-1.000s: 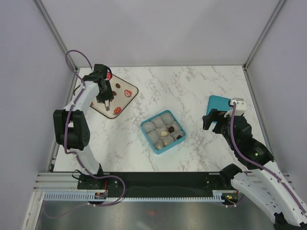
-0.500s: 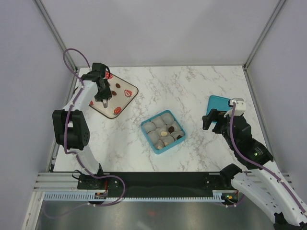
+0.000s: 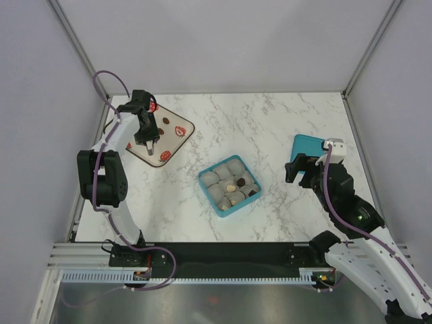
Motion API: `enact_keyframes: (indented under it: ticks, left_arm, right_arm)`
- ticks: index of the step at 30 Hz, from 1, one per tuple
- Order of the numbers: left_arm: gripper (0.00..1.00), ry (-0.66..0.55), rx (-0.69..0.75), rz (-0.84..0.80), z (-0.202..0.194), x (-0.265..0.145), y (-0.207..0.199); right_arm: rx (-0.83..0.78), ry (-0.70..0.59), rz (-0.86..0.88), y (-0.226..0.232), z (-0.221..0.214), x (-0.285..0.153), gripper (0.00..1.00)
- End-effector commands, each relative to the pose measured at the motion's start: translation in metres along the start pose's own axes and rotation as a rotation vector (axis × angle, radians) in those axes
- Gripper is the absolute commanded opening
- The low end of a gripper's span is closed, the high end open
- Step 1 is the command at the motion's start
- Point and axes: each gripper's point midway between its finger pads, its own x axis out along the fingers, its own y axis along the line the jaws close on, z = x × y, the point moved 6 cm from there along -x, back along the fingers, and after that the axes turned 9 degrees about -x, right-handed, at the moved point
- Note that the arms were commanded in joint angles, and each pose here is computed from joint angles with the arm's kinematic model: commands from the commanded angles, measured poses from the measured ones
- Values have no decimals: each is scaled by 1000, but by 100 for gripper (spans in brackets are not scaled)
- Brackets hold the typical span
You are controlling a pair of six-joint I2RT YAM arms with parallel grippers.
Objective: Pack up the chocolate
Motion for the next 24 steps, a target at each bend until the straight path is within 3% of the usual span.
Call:
enact_keyframes:
  ticks: [1,10,24]
  left_arm:
    - [50,-50,20,-34,18,-3,-5]
    - [38,-41,43,-60,17,-17,-4]
    - [32,-64,106,-88,3,-74,8]
  right_arm:
    - [1,-39,-13,-2,6,0,97]
    - [3,-43,-8,-1,7,-1,97]
    - [10,-50,1,1,14,-3,97]
